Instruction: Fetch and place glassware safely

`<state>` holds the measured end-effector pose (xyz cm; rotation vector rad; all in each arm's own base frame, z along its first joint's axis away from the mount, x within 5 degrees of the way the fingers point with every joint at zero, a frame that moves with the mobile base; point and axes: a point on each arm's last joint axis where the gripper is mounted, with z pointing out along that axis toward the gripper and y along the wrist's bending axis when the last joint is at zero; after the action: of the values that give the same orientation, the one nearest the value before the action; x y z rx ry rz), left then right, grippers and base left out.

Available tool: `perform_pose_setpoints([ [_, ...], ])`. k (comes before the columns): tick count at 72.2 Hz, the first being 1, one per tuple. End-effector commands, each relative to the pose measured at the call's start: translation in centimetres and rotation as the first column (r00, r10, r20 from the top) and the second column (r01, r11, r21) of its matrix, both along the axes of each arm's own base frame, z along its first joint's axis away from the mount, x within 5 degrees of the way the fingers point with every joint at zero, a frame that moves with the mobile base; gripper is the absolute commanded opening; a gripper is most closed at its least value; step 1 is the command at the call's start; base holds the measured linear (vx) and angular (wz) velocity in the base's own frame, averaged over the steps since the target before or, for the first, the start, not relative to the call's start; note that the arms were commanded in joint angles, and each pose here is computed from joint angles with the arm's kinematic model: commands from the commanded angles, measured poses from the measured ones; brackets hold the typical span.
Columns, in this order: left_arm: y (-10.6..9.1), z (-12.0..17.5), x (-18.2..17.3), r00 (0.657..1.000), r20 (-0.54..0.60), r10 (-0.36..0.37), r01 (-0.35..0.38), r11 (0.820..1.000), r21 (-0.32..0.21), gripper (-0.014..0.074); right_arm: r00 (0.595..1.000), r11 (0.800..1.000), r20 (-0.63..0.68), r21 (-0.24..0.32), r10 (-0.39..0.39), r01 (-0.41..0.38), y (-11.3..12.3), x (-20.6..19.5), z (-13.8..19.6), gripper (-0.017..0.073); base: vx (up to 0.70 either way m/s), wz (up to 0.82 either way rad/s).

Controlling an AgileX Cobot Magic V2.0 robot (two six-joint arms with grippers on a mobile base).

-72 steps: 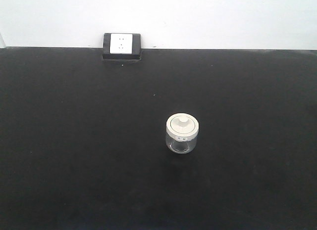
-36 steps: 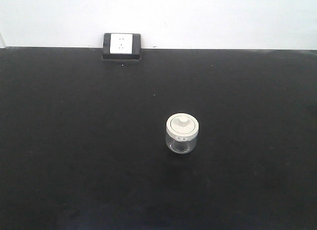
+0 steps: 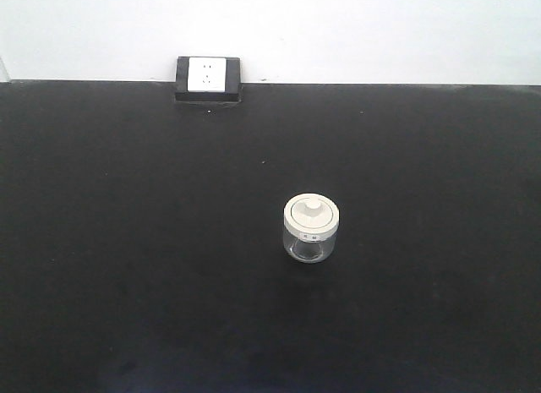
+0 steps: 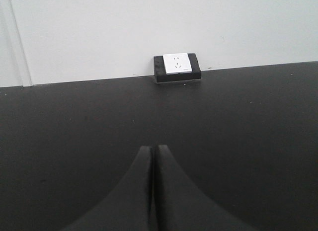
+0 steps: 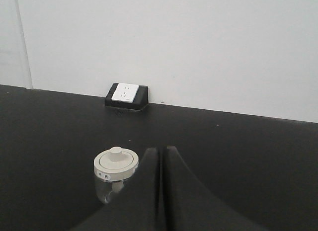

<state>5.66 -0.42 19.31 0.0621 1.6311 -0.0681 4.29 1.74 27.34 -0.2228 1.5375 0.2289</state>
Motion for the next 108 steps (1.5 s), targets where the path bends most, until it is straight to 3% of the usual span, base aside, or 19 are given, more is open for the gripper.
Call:
perform_pose_setpoints([
  [1, -0.1, -0.4, 0.0, 0.999, 0.051, -0.007, 0.007, 1.000, -0.004, -0.0007, 0.997, 0.999, 0.076, 0.022, -0.030, 0.028, -0.2, 0.0, 1.4, -0.0008, 0.00, 0.00],
  [76, -0.1, -0.3, 0.0, 0.999, 0.051, -0.007, 0.007, 1.000, -0.004, -0.0007, 0.995, 0.999, 0.089, 0.027, -0.034, 0.032, -0.3, -0.3, 1.2, -0.0008, 0.00, 0.00],
  [85, -0.1, -0.3, 0.0, 0.999, 0.051, -0.007, 0.007, 1.000, -0.004, -0.0007, 0.990, 0.997, 0.123, 0.027, -0.071, 0.069, -0.6, -0.8, 0.4, -0.0008, 0.00, 0.00],
  [95, -0.1, -0.3, 0.0, 0.999, 0.051, -0.007, 0.007, 1.000, -0.004, -0.0007, 0.978, 0.988, 0.156, -0.057, -0.135, 0.145, -0.9, -0.3, -1.0, -0.0008, 0.00, 0.00],
  [108, -0.1, -0.3, 0.0, 0.999, 0.051, -0.007, 0.007, 1.000, -0.004, -0.0007, 0.978, 0.987, 0.130, -0.007, -0.161, 0.164, -1.1, 0.3, -2.7, -0.0008, 0.00, 0.00],
])
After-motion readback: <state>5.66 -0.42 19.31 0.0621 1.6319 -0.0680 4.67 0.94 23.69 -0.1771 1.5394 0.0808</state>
